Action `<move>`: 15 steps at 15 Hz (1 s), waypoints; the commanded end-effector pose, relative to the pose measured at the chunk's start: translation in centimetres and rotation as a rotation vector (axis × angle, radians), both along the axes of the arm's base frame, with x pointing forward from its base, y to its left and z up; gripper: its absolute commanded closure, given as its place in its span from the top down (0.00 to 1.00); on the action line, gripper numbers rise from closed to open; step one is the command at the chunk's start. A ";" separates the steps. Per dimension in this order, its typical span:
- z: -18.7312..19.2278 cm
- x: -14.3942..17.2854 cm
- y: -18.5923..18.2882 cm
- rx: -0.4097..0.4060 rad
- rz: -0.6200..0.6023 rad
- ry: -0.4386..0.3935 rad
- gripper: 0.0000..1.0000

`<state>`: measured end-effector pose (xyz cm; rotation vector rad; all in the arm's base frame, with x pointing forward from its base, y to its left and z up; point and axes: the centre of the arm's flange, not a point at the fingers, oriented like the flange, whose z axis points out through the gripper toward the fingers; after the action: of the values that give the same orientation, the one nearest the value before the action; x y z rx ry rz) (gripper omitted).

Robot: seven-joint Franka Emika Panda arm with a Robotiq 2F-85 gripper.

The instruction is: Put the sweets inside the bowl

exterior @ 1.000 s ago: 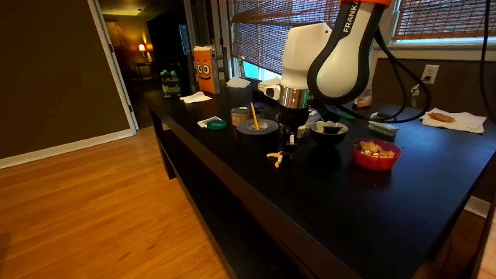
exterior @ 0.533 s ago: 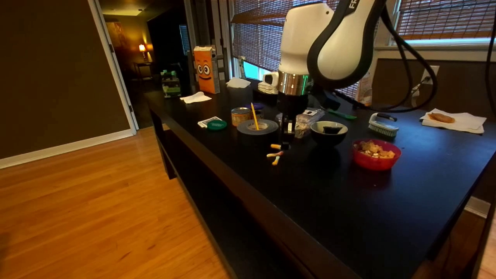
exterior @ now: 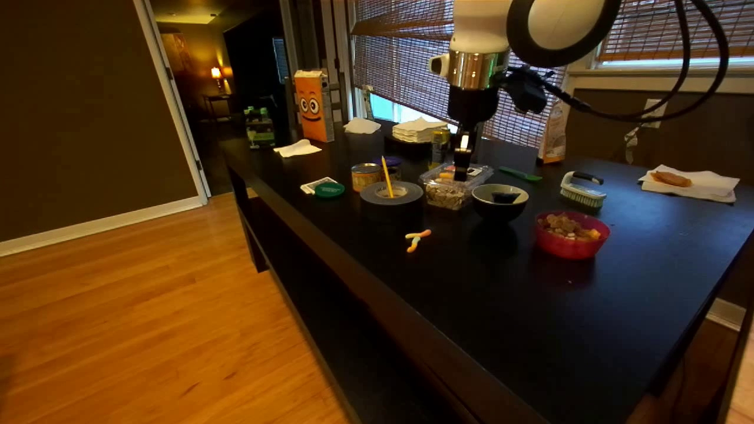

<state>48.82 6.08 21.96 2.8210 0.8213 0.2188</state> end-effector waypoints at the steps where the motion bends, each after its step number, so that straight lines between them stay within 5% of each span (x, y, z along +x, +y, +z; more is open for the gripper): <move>1: 2.3 -2.2 -3.0 -0.090 -0.132 0.011 0.01; 8: 0.6 -2.6 -7.2 -0.183 -0.243 0.124 0.01; 9: 0.4 -2.6 -7.4 -0.191 -0.243 0.122 0.30; 15: 1.0 -2.7 -3.9 -0.124 -0.153 0.104 0.65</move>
<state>46.75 -0.23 22.52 2.7601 0.5322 -0.0361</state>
